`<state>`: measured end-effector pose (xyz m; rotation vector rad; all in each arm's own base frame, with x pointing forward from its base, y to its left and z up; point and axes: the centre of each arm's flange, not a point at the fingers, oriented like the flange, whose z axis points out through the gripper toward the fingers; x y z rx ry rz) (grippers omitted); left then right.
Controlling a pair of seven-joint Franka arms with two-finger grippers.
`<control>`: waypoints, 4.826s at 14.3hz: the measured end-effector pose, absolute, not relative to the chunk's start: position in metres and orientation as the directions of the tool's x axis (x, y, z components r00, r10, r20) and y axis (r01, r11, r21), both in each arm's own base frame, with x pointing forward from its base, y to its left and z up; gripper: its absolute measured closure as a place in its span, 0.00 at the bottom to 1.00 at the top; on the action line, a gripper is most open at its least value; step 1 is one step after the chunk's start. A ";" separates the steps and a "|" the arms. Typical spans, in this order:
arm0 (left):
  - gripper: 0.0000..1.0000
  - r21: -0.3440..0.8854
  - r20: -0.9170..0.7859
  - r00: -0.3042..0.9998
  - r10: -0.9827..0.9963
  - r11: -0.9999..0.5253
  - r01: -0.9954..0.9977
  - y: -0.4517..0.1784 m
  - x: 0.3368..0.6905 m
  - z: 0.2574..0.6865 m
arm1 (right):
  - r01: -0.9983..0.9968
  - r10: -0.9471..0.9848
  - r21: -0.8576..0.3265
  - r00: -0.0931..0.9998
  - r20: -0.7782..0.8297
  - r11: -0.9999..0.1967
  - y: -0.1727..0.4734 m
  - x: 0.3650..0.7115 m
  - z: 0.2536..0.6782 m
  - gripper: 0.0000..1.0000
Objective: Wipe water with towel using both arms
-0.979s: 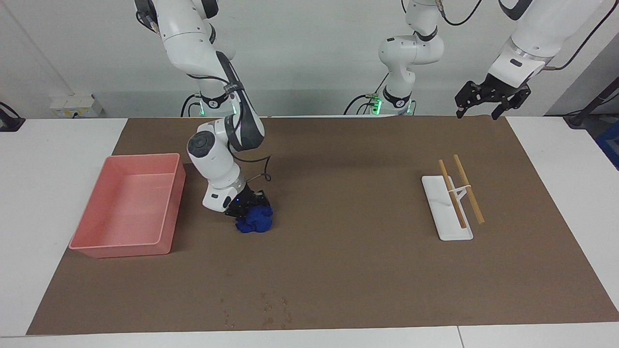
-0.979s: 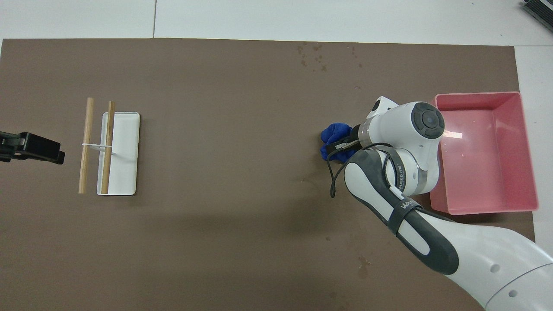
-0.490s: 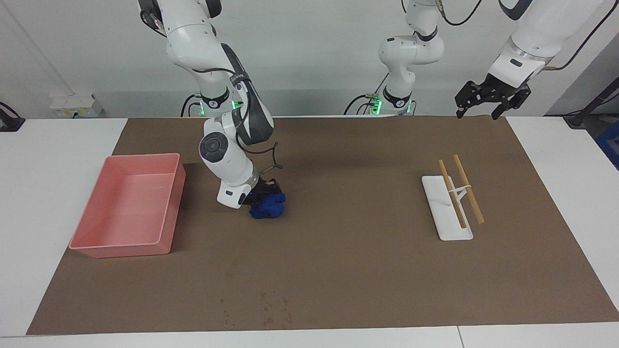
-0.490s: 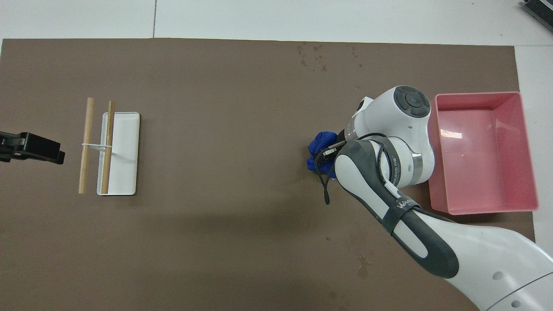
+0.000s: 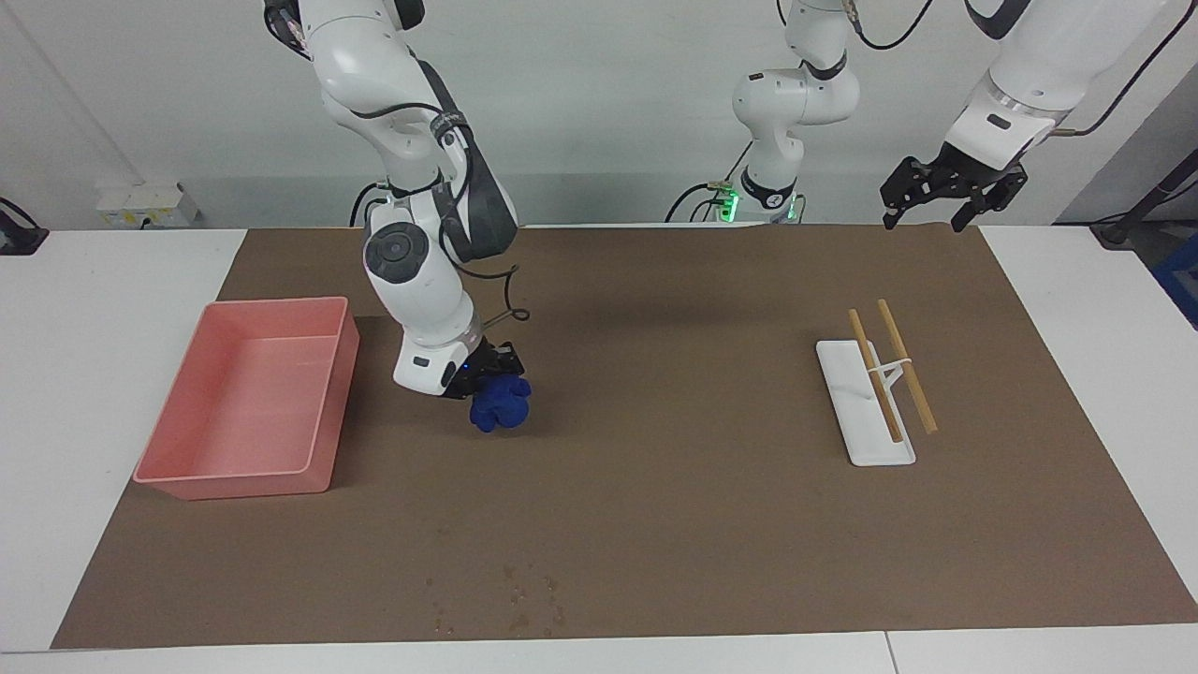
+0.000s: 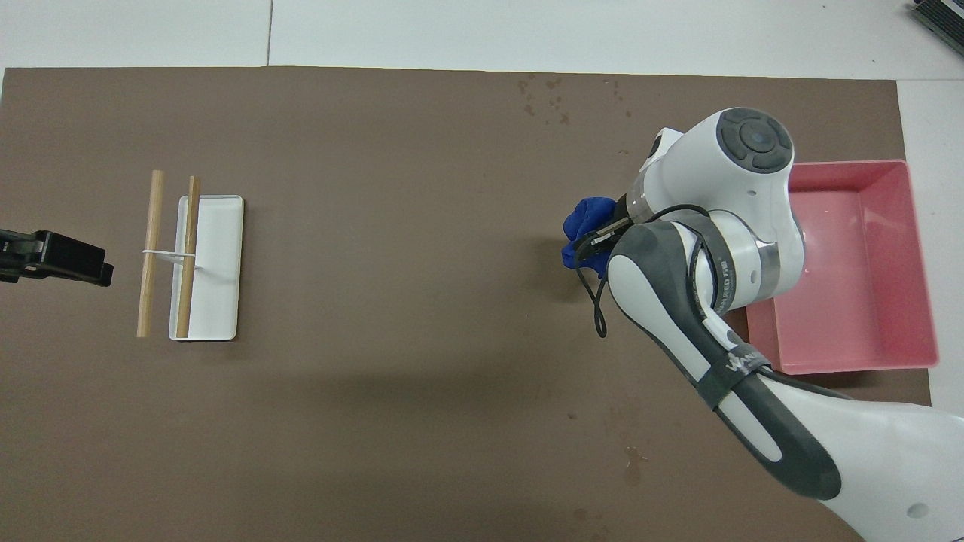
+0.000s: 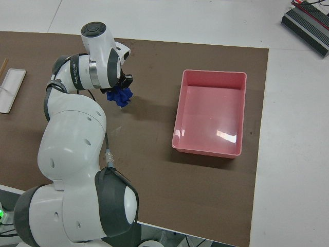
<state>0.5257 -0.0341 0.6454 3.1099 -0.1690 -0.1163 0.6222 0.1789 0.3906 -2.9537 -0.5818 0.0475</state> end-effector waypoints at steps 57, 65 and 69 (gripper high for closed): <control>0.00 0.029 -0.073 0.991 -0.109 -0.994 -0.107 -0.034 0.526 0.645 | 0.414 0.415 0.030 0.909 0.039 -0.910 0.022 0.536 0.573 0.00; 0.00 0.029 -0.073 0.991 -0.109 -0.994 -0.107 -0.034 0.526 0.645 | 0.334 0.334 0.011 0.942 -0.001 -0.942 0.036 0.515 0.624 0.00; 0.00 0.029 -0.073 0.991 -0.109 -0.994 -0.107 -0.034 0.526 0.645 | 0.284 0.283 -0.010 0.959 0.029 -0.959 0.041 0.517 0.626 0.00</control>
